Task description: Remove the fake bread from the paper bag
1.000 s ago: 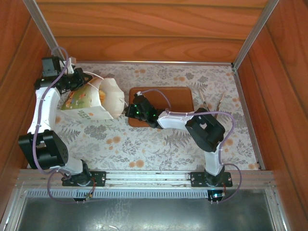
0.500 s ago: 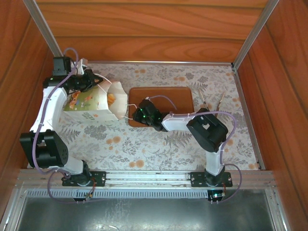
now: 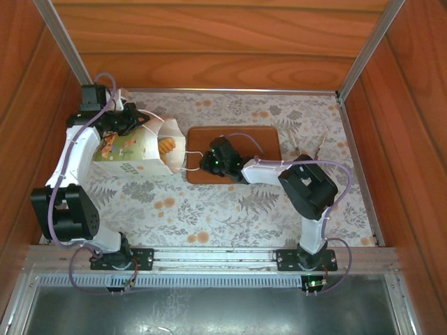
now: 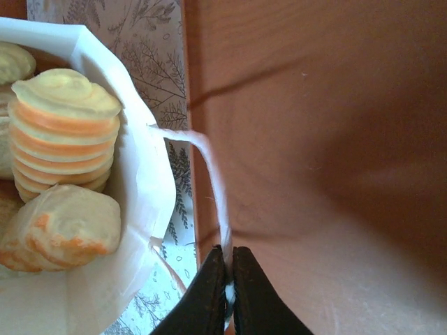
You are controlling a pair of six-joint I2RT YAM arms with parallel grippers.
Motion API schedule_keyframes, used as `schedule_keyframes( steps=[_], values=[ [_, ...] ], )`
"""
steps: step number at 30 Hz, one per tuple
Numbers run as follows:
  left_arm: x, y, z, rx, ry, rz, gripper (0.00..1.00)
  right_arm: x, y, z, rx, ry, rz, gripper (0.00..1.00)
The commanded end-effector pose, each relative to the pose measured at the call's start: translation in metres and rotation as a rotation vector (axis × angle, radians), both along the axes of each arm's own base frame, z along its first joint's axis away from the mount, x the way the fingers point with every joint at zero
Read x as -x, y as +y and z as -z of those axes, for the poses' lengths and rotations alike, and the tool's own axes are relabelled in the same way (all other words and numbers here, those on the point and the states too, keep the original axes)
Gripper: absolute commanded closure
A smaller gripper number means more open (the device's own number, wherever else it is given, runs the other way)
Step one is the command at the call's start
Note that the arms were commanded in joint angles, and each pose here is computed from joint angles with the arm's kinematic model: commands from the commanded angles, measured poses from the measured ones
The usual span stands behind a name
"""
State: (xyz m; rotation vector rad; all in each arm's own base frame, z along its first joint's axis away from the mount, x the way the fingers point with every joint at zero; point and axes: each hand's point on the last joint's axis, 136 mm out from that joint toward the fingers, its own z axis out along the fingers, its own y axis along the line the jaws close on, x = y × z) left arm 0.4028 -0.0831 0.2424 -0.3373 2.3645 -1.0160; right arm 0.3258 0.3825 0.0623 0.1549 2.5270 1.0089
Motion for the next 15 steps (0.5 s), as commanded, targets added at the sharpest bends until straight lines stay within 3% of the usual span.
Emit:
schedule_keyframes(
  steps=[1,9,15],
  values=[
    [-0.007,0.005,0.011,-0.028,0.008,-0.029,1.0,-0.001,0.011,0.006,0.002,0.024,-0.066,0.94],
    [-0.01,0.015,0.022,-0.084,0.019,-0.07,1.0,-0.009,0.026,0.009,-0.002,0.043,-0.108,0.95],
    [-0.001,-0.009,0.005,0.025,-0.01,0.049,1.0,-0.002,0.018,0.007,0.014,0.058,-0.1,0.95]
  ],
)
